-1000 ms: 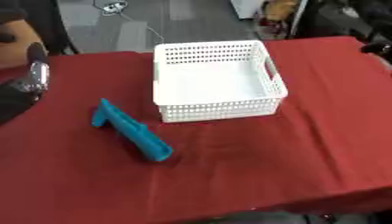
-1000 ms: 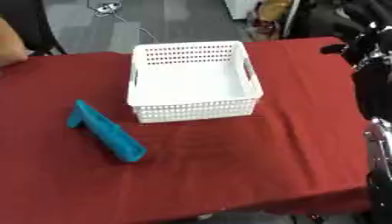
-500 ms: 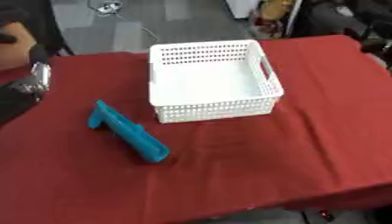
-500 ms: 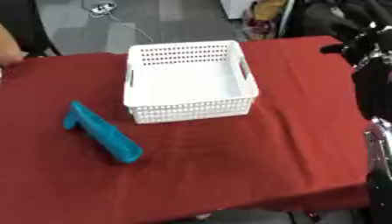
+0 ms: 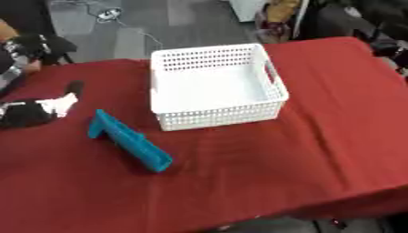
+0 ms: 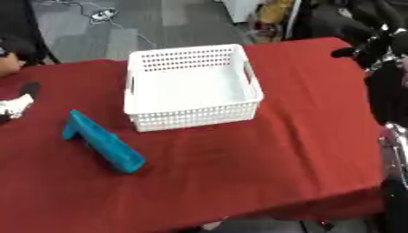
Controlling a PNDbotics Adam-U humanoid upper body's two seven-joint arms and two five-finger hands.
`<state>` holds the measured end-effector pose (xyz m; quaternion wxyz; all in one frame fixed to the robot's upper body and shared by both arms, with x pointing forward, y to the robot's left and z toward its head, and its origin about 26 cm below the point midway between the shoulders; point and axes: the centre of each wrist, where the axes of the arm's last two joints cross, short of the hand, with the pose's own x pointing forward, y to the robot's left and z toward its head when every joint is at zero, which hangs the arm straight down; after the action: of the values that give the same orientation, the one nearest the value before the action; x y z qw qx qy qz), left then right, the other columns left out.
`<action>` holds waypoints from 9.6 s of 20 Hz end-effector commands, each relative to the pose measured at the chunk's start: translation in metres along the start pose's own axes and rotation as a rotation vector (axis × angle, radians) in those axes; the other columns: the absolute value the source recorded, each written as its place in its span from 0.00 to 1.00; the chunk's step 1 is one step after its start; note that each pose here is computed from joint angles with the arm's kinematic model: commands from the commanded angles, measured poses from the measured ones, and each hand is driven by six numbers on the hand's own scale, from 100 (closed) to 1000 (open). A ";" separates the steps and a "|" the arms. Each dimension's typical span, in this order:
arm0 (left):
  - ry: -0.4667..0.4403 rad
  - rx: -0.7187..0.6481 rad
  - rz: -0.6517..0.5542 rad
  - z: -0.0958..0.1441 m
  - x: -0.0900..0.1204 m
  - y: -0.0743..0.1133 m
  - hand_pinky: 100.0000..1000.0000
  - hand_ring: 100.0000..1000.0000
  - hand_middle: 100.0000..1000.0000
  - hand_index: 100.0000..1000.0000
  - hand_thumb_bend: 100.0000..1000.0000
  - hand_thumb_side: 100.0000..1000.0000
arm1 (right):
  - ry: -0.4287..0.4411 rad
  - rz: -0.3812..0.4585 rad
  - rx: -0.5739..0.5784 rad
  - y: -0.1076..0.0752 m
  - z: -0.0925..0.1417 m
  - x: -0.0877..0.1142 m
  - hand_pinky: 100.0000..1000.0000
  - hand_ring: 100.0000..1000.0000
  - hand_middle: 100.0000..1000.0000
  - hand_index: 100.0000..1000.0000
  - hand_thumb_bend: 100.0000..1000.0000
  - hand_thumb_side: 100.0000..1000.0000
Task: Pick up objects on the table and place them in the box.
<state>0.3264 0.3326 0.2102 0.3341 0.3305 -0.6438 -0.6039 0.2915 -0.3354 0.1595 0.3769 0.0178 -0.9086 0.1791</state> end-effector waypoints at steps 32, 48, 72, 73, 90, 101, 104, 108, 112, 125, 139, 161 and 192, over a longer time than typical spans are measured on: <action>-0.108 -0.401 -0.103 -0.055 -0.029 0.000 0.84 0.84 0.79 0.90 0.29 0.70 | -0.007 0.018 0.041 -0.004 -0.004 0.004 0.64 0.85 0.90 1.00 0.00 1.00; -0.175 -0.523 -0.068 -0.065 -0.024 -0.023 0.84 0.84 0.79 0.90 0.29 0.82 | -0.011 0.017 0.044 -0.004 -0.006 0.005 0.64 0.85 0.90 1.00 0.00 1.00; -0.238 -0.657 -0.022 -0.075 -0.021 -0.042 0.83 0.82 0.77 0.89 0.31 0.93 | -0.016 0.011 0.048 -0.003 -0.009 0.005 0.64 0.85 0.90 1.00 0.00 1.00; -0.241 -0.662 -0.023 -0.075 -0.021 -0.043 0.84 0.82 0.77 0.89 0.32 0.93 | -0.017 0.010 0.049 -0.003 -0.009 0.005 0.64 0.85 0.90 1.00 0.00 1.00; -0.248 -0.719 -0.110 -0.065 -0.025 -0.042 0.88 0.83 0.77 0.90 0.49 0.89 | -0.015 0.009 0.048 -0.003 -0.009 0.005 0.64 0.85 0.90 1.00 0.00 1.00; -0.305 -0.710 -0.273 -0.063 -0.018 -0.032 0.90 0.84 0.77 0.90 0.57 0.87 | -0.017 0.010 0.049 -0.003 -0.010 0.005 0.64 0.85 0.90 1.00 0.00 1.00; -0.309 -0.710 -0.280 -0.064 -0.018 -0.032 0.90 0.83 0.76 0.90 0.58 0.87 | -0.018 0.009 0.050 -0.003 -0.010 0.005 0.64 0.85 0.90 1.00 0.00 1.00; -0.314 -0.720 -0.277 -0.065 -0.017 -0.036 0.90 0.83 0.75 0.89 0.57 0.89 | -0.020 0.009 0.051 -0.003 -0.011 0.005 0.64 0.85 0.90 1.00 0.00 1.00; -0.316 -0.730 -0.283 -0.068 -0.017 -0.040 0.91 0.83 0.75 0.89 0.61 0.88 | -0.025 0.008 0.052 -0.003 -0.012 0.006 0.64 0.85 0.90 1.00 0.00 1.00; -0.331 -0.732 -0.361 -0.070 -0.017 -0.053 0.91 0.83 0.75 0.90 0.64 0.89 | -0.044 -0.003 0.046 -0.002 -0.019 0.007 0.64 0.85 0.90 1.00 0.00 1.00; -0.339 -0.748 -0.329 -0.057 -0.020 -0.058 0.87 0.81 0.74 0.88 0.62 0.92 | -0.045 -0.003 0.041 -0.003 -0.020 0.008 0.64 0.85 0.90 1.00 0.00 1.00; -0.340 -0.757 -0.270 -0.052 -0.016 -0.076 0.81 0.75 0.68 0.84 0.59 0.91 | -0.047 -0.013 0.039 -0.001 -0.020 0.008 0.64 0.85 0.90 1.00 0.00 1.00; -0.318 -0.240 -0.214 -0.077 -0.028 -0.104 0.00 0.00 0.00 0.04 0.00 0.32 | -0.069 -0.024 0.031 0.000 -0.025 0.009 0.64 0.85 0.90 1.00 0.00 1.00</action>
<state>0.4038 0.3019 0.0953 0.2115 0.2307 -0.5487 -0.7752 0.3019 -0.3267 0.1707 0.3634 0.0433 -0.9126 0.1820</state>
